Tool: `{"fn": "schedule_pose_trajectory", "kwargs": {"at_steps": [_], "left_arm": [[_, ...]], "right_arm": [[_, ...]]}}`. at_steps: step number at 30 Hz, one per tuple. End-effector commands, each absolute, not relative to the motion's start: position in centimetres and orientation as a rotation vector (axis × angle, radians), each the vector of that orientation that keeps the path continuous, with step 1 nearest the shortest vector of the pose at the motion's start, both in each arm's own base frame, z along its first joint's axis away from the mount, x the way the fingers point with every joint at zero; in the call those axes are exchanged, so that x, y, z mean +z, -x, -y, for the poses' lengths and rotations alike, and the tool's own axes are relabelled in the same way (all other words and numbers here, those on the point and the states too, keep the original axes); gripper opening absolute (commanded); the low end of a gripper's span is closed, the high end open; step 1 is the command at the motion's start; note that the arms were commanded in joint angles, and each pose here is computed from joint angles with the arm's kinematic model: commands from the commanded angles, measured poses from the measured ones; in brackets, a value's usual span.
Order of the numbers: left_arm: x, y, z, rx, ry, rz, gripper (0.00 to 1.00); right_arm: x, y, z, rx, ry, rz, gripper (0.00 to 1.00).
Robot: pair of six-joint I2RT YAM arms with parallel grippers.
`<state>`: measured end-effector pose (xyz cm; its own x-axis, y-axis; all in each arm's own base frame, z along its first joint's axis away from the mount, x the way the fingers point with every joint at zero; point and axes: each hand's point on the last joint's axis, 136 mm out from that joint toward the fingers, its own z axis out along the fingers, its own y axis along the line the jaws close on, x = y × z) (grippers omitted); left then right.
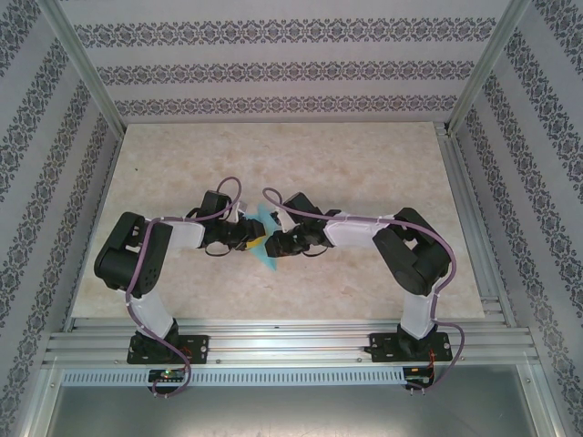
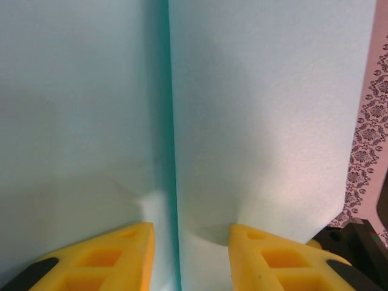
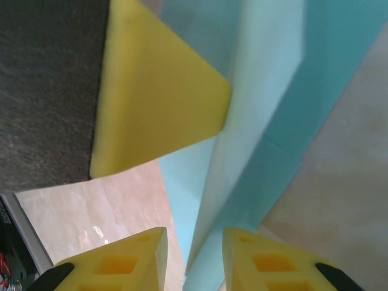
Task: Fold a paper plane with a square sheet of paper (fold left side to right side)
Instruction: Fourth fold the wing at the center of the table.
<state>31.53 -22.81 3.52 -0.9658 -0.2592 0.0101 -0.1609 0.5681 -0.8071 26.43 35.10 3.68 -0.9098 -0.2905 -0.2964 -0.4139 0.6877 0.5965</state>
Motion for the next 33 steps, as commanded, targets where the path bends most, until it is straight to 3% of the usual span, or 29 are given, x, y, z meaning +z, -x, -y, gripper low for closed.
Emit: {"fn": "schedule_pose_trajectory", "kwargs": {"at_steps": [1,21,33], "left_arm": [[3.4,-32.4,23.1,-1.343,0.340,-2.670,0.36],[2.6,-32.4,22.7,-1.285,0.371,-2.701,0.36],[2.2,-32.3,22.4,-1.264,0.388,-2.711,0.36]], "right_arm": [[5.8,-28.1,-35.0,1.028,0.583,-2.661,0.33],[3.9,-27.6,-36.3,1.031,0.594,-2.685,0.42],[2.6,-27.2,-36.1,1.001,0.617,-2.715,0.30]]}}
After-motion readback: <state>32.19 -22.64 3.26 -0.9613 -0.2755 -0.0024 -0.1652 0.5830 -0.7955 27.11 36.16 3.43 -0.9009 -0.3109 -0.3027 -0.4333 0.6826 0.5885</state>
